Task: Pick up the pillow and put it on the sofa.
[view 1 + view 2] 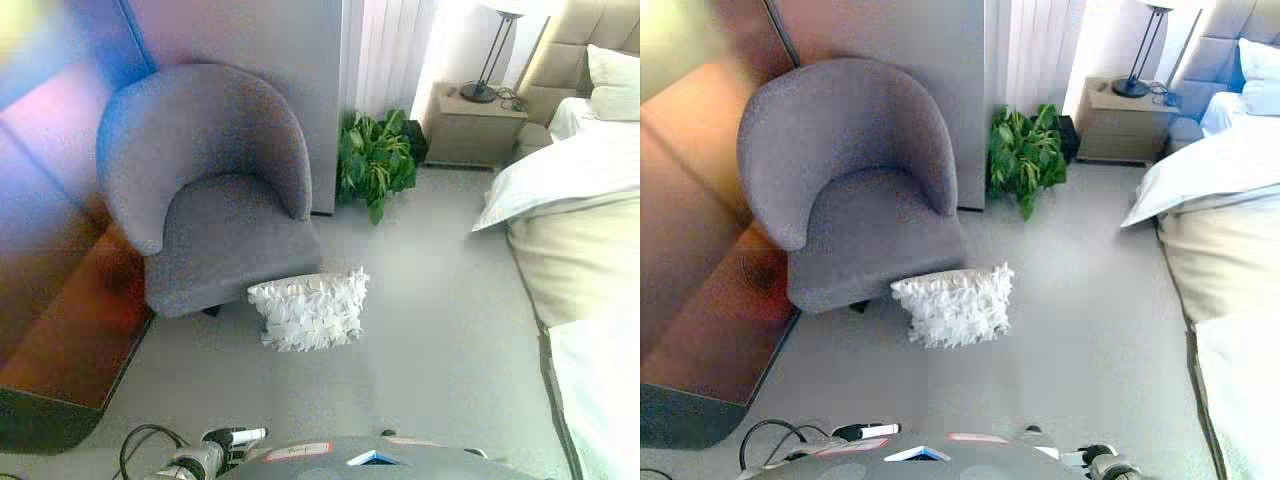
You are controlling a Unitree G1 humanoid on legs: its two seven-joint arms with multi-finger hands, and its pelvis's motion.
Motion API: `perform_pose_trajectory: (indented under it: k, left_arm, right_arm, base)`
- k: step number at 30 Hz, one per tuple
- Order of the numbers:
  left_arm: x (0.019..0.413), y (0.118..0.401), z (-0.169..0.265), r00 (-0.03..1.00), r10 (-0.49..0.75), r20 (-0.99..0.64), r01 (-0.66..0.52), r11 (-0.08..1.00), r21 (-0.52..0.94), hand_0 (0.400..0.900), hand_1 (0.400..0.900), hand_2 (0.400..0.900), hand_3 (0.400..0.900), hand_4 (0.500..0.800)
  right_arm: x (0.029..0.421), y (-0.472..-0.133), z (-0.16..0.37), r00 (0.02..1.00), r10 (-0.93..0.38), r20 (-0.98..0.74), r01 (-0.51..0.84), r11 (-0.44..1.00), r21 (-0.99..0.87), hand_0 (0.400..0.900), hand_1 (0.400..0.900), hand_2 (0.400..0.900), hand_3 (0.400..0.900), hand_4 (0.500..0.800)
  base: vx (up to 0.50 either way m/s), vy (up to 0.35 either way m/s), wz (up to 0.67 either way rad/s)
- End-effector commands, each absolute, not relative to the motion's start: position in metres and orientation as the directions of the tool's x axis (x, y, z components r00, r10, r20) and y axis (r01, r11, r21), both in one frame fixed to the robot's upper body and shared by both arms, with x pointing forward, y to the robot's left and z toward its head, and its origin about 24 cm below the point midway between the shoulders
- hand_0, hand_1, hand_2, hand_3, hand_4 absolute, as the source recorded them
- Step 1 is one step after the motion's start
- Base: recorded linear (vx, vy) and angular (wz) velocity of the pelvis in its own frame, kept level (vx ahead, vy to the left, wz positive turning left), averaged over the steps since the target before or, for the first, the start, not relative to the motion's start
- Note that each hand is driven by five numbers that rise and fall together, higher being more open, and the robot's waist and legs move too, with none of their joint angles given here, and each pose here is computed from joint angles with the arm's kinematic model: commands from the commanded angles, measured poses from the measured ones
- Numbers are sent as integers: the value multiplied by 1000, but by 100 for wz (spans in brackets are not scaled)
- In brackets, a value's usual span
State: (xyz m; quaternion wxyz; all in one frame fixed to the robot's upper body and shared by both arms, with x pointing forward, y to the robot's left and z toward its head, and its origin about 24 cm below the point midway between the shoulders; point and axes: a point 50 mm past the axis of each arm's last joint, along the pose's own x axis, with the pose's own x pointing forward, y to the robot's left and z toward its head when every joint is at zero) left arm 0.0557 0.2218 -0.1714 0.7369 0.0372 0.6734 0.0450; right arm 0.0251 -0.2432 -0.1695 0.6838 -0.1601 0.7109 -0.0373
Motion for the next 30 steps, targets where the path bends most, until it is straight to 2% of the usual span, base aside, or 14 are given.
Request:
perform_pose_trajectory:
  k: [1, 30]
  left_arm:
    - [60, 215, -173, 82, 101, -991, 14, 995, 103, 900, 900, 900, 900, 800]
    - [57, 212, -173, 80, 87, -993, 39, 995, 90, 900, 900, 900, 900, 800]
  right_arm:
    - [52, -226, -171, 37, -243, -969, -239, 940, -244, 900, 900, 900, 900, 800]
    - [49, -224, -172, 16, -236, -972, -249, 940, -232, 900, 900, 900, 900, 800]
  base:
    - [-5, -3, 6]
    - [3, -10, 2]
